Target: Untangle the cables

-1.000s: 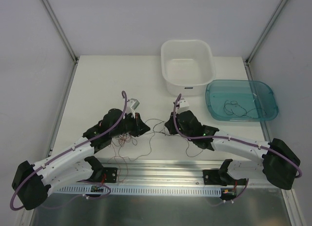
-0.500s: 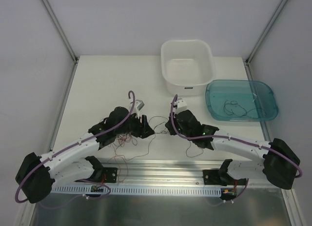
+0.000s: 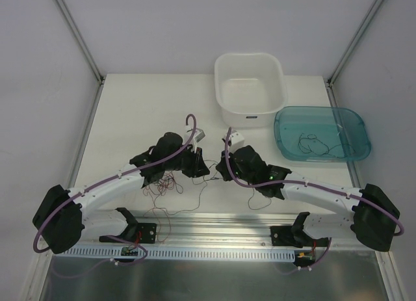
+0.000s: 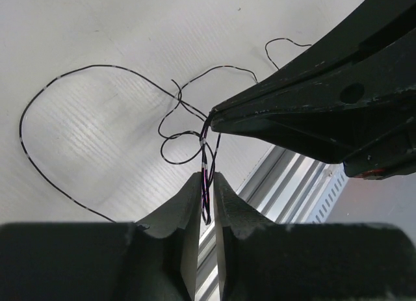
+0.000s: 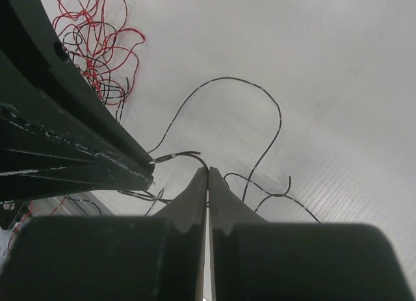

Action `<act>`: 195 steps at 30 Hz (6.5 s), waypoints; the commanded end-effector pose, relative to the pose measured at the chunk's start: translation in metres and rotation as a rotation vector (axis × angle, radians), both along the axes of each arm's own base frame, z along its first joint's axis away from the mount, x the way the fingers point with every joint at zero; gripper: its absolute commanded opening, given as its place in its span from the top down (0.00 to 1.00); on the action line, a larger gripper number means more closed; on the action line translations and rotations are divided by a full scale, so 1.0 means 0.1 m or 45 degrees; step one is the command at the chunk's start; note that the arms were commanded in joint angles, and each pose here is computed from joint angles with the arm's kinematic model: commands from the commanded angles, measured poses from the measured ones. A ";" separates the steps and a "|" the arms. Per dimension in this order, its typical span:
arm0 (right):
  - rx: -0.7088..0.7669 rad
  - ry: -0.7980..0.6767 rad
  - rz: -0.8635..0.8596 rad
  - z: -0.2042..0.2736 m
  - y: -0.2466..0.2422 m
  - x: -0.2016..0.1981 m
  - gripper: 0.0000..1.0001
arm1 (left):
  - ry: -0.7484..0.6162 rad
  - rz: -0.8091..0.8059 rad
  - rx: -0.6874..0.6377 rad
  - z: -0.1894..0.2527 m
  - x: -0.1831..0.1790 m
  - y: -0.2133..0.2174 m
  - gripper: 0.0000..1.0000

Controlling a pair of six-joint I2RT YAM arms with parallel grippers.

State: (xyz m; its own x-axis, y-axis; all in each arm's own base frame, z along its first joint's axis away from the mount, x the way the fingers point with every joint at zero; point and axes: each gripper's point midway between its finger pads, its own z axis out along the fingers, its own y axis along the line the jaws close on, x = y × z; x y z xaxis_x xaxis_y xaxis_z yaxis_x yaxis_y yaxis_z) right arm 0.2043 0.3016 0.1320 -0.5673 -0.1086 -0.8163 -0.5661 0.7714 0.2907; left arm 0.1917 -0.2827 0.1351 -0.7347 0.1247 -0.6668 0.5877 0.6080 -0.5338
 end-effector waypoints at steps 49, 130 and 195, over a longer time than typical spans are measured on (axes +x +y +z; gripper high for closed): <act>0.084 0.149 -0.327 0.41 -0.41 0.28 0.99 | -0.071 0.137 -0.226 0.26 -0.28 0.19 0.22; 0.085 -0.092 0.622 0.04 0.01 -0.49 0.34 | 0.105 0.502 -0.126 0.75 -0.15 0.22 1.00; 0.223 -0.087 0.550 1.02 -0.31 -0.68 0.99 | 0.165 0.587 -0.146 0.29 0.31 1.19 0.23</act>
State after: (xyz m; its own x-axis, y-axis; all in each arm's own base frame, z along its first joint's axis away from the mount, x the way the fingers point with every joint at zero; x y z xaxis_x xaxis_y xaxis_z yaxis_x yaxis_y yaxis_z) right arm 0.1350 0.2686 0.2180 -0.4606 -0.2015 -0.8644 -0.8377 0.4207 0.3483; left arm 0.2397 -0.1340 0.1436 -0.7829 -0.3401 -0.5209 0.0499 0.8003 -0.5975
